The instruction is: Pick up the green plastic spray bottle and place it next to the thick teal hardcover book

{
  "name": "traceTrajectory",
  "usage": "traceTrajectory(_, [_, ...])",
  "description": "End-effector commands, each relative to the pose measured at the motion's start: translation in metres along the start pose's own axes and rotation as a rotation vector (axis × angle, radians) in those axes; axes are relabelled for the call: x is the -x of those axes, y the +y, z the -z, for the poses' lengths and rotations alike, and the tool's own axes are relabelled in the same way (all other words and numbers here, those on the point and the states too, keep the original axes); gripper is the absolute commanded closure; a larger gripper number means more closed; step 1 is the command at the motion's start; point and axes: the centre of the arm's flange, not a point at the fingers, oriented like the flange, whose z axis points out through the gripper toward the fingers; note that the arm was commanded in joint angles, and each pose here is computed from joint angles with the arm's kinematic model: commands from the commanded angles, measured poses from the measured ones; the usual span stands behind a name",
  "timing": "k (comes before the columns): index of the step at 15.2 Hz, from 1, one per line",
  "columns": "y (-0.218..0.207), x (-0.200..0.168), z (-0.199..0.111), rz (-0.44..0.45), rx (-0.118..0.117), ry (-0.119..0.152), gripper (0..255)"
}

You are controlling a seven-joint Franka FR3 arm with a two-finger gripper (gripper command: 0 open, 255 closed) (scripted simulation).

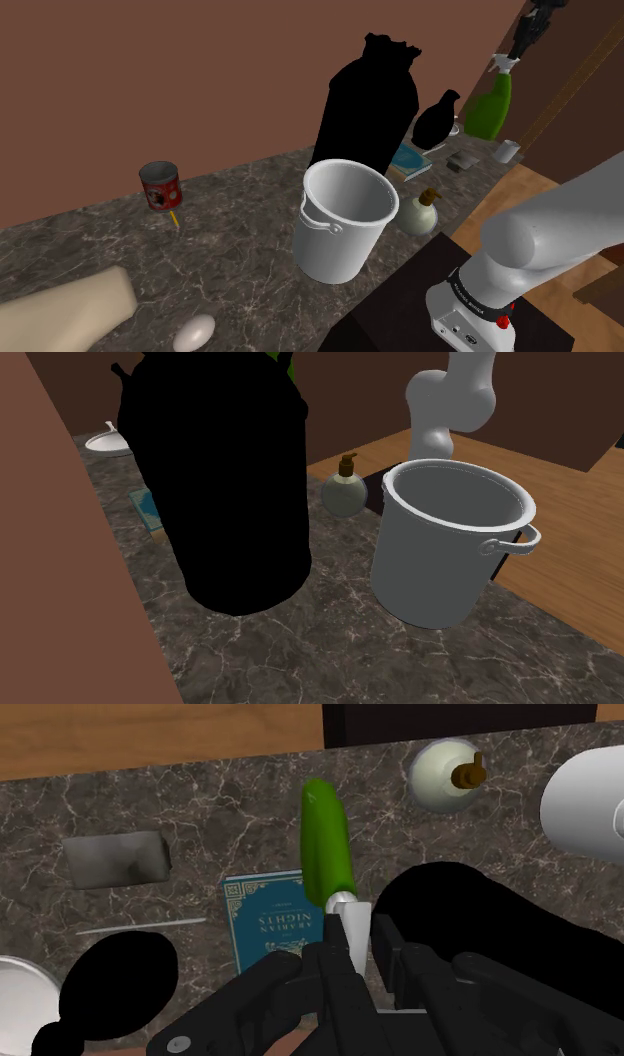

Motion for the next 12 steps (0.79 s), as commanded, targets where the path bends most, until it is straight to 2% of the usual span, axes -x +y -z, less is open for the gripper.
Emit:
traceTrajectory(1, [0.028,0.007,0.003,0.002,0.001,0.000,255])
traceTrajectory(8, [0.116,0.033,0.003,0.002,0.001,0.000,255])
traceTrajectory(12, [0.124,0.034,-0.013,0.001,0.001,0.000,255])
